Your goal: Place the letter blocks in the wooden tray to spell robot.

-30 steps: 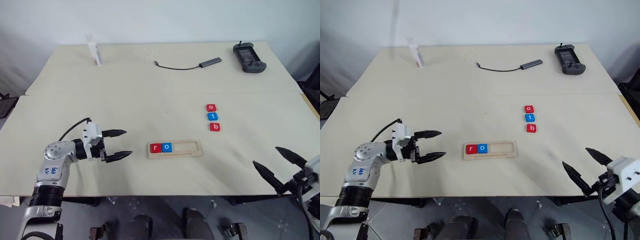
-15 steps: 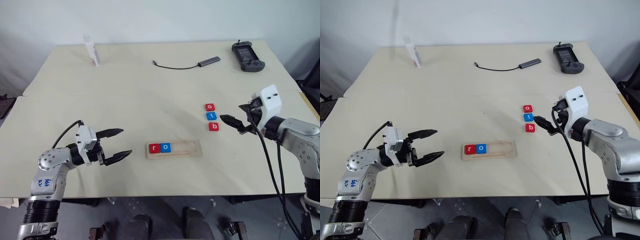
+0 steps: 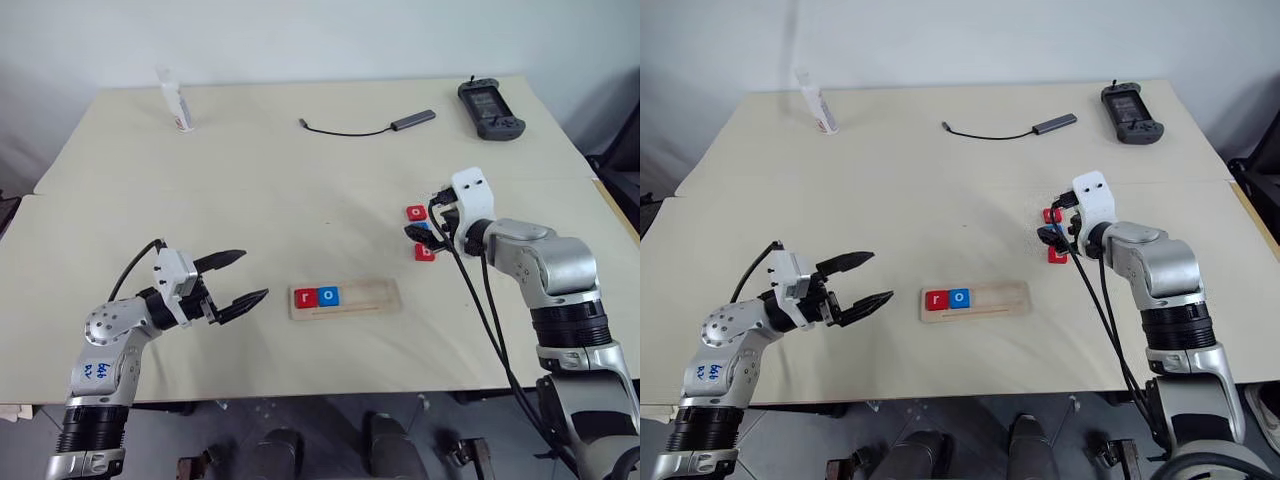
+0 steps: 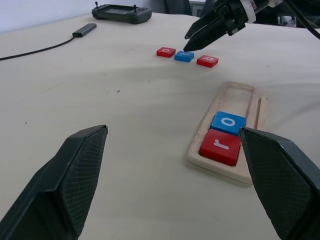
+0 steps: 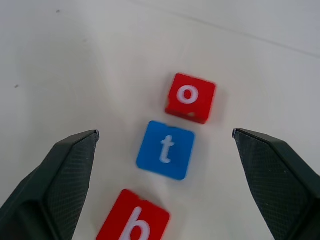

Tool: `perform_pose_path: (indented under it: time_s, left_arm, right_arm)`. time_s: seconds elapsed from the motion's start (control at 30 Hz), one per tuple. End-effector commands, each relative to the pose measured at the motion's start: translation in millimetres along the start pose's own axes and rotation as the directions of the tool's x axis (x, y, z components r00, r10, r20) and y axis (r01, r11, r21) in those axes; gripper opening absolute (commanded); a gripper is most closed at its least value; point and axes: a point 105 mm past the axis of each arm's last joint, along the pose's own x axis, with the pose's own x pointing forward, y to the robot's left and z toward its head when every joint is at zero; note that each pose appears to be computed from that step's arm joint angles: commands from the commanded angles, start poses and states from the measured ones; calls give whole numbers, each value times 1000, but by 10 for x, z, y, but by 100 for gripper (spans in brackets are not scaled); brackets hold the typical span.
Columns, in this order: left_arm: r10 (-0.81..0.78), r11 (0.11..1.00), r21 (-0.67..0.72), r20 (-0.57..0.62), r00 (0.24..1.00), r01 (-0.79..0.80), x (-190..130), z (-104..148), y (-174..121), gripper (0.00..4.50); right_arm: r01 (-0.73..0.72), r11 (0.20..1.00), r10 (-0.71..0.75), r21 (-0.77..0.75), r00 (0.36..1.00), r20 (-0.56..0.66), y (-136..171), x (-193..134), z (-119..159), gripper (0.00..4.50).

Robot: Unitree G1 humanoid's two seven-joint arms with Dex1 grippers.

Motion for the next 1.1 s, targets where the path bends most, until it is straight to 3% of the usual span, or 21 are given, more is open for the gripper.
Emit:
perform_pose_path:
  time_s: [0.03,0.27,0.53,0.8,0.9,1.1]
  left_arm:
    - [-15,999,44,24,1000,14,31,99,-25,445]
    - [-33,999,34,24,999,32,52,108,-43,445]
    - [-60,997,44,10,998,59,87,93,-49,445]
    - [-118,992,48,13,993,117,155,139,-46,445]
    - [-126,991,54,18,992,125,172,170,-37,450]
    - [-133,990,53,24,991,131,209,167,-45,450]
  right_arm:
    - [36,999,-36,-7,997,69,-61,-41,200,450]
    - [59,997,-61,44,997,37,-26,-113,162,450]
    - [131,983,-128,130,991,-33,159,-266,-126,450]
    - [180,968,-167,176,982,-84,280,-185,-398,450]
    - [188,967,-172,173,979,-106,296,-151,-480,384]
    - [220,960,-204,171,973,-104,232,-177,-495,181]
